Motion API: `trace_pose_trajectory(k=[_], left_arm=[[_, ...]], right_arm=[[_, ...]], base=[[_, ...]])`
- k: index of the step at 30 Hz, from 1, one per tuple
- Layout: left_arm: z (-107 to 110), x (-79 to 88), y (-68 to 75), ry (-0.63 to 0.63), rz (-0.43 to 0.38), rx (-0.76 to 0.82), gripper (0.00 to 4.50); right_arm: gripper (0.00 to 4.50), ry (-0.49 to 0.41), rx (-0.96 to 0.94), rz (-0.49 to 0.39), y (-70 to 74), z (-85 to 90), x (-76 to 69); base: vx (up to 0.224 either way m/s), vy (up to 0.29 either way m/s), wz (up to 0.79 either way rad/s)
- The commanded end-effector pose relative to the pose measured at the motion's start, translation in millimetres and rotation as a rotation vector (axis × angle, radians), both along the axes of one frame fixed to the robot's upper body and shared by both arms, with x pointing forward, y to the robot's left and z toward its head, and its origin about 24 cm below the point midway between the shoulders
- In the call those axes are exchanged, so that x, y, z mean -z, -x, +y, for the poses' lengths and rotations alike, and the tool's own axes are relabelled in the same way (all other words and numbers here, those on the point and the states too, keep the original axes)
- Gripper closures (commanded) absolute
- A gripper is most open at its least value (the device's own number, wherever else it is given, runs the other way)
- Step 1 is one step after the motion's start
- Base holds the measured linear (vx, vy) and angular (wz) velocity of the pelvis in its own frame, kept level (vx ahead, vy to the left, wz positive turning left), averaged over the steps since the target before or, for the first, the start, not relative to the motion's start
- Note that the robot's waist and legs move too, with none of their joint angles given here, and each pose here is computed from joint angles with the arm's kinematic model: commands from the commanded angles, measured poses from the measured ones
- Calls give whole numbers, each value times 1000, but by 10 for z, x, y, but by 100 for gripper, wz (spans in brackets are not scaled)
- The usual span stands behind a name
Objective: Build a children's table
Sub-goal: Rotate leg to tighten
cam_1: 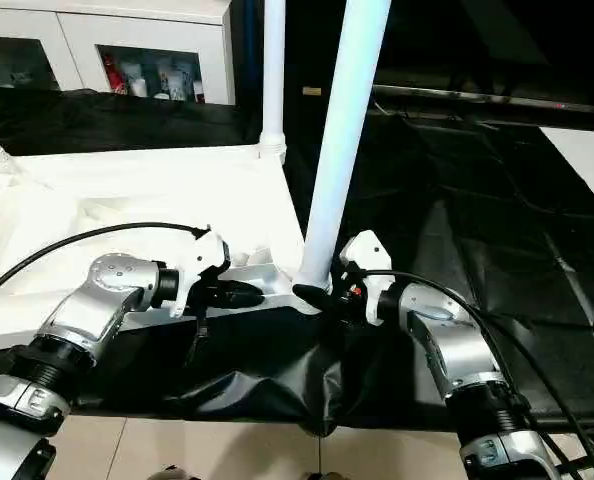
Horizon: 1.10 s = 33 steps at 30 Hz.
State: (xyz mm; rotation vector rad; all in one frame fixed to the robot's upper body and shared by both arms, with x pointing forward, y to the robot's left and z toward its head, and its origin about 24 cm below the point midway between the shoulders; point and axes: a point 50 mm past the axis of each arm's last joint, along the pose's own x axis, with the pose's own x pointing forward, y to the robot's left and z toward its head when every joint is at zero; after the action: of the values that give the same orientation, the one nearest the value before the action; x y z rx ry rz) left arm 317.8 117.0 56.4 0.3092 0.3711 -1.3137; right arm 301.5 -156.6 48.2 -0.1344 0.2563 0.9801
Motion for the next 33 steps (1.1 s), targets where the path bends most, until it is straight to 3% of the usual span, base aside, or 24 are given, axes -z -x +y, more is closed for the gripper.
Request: trace_pose_trajectory(k=[1, 6, 12, 15, 17, 21, 24, 31, 32, 33], left_arm=[[-91, -89, 11, 41, -31, 46, 450], [-80, -78, -40, 22, -51, -16, 450], [-115, -22, -229, -3, -102, -283, 450], [-193, -6, -310, 9, -111, -423, 450], [-291, 5, -401, 35, -106, -588, 450], [-367, 1, -472, 41, -120, -698, 450], [-438, -30, -516, 38, -139, -719, 450], [-478, -57, -519, 45, -150, -670, 450], [-494, -67, -505, 60, -149, -630, 450], [-501, -79, -500, 80, -142, -611, 450]], right_arm=[[178, -15, -18, -6, -3, 19, -22], [181, -21, 78, 2, -49, 26, 49], [181, -99, 442, 22, -232, 119, 128], [181, -141, 612, 48, -323, 222, 154], [182, -144, 701, 67, -394, 421, 186], [182, -88, 676, 33, -434, 645, 177], [182, -90, 646, 18, -470, 806, 140], [182, -107, 664, -4, -506, 798, 102], [126, -103, 674, -18, -515, 750, 95], [113, -103, 676, -28, -521, 721, 86]], base=[[0, 0, 0], [0, 0, 0], [0, 0, 0], [0, 0, 0], [0, 0, 0], [0, 0, 0], [0, 0, 0], [0, 0, 0], [0, 0, 0], [0, 0, 0]])
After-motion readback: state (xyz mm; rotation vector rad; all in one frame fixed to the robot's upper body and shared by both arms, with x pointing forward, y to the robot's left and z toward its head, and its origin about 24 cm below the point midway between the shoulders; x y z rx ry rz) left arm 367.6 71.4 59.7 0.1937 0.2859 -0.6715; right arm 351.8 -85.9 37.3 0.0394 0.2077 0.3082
